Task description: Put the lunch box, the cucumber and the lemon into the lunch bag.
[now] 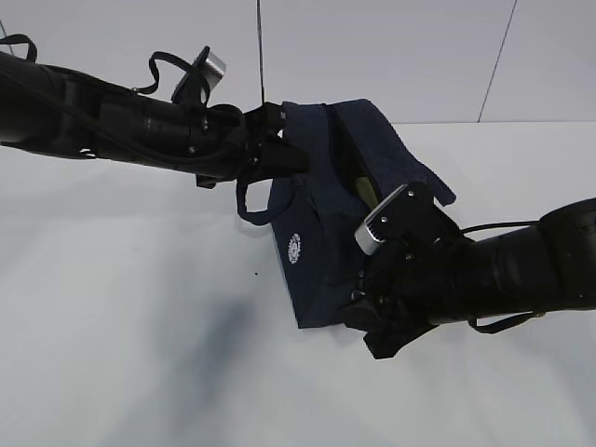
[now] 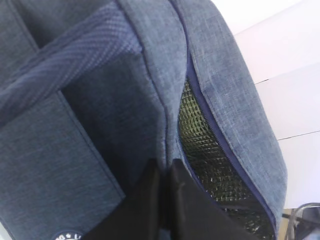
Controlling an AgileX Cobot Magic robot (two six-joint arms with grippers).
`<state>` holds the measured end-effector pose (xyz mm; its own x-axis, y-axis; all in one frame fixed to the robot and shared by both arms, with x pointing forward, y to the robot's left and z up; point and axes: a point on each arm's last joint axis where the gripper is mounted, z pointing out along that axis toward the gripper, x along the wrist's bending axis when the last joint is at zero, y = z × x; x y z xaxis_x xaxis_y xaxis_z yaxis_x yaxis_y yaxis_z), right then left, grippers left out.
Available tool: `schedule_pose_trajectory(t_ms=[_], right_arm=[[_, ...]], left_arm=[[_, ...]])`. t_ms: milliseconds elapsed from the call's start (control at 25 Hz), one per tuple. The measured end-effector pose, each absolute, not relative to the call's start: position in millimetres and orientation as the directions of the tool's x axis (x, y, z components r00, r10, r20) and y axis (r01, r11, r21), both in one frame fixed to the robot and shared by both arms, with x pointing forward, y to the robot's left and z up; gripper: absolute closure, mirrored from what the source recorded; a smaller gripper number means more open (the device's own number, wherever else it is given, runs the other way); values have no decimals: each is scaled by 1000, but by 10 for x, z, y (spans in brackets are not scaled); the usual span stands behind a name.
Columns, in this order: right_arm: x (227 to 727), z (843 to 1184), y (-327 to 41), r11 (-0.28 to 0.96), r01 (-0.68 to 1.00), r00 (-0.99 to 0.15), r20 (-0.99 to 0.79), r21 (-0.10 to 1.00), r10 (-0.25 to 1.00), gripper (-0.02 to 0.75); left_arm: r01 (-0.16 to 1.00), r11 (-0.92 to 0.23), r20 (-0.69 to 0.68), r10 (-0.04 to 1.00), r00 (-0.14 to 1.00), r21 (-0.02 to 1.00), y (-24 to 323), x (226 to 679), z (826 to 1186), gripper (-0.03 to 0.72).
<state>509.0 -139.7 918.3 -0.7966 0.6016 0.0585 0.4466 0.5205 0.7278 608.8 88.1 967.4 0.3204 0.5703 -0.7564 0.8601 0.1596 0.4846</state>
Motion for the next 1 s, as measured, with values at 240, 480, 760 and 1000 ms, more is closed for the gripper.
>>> schedule_pose_trajectory(t_ms=[240, 480, 760, 1000], right_arm=[[5092, 9157, -1398, 524, 452, -795, 61, 722, 603, 475], [5093, 9008, -1349, 520, 476, -808, 119, 709, 577, 487], [5150, 9040, -1330, 518, 465, -808, 105, 718, 580, 488], [5159, 9029, -1348, 510, 492, -787, 110, 706, 607, 488]], left_arm=[[860, 160, -756, 570, 320, 485, 881, 6088, 9674, 694], [860, 160, -756, 570, 320, 485, 881, 6088, 9674, 694], [860, 160, -756, 570, 320, 485, 881, 6088, 9674, 694], [860, 160, -756, 570, 320, 485, 881, 6088, 9674, 694]])
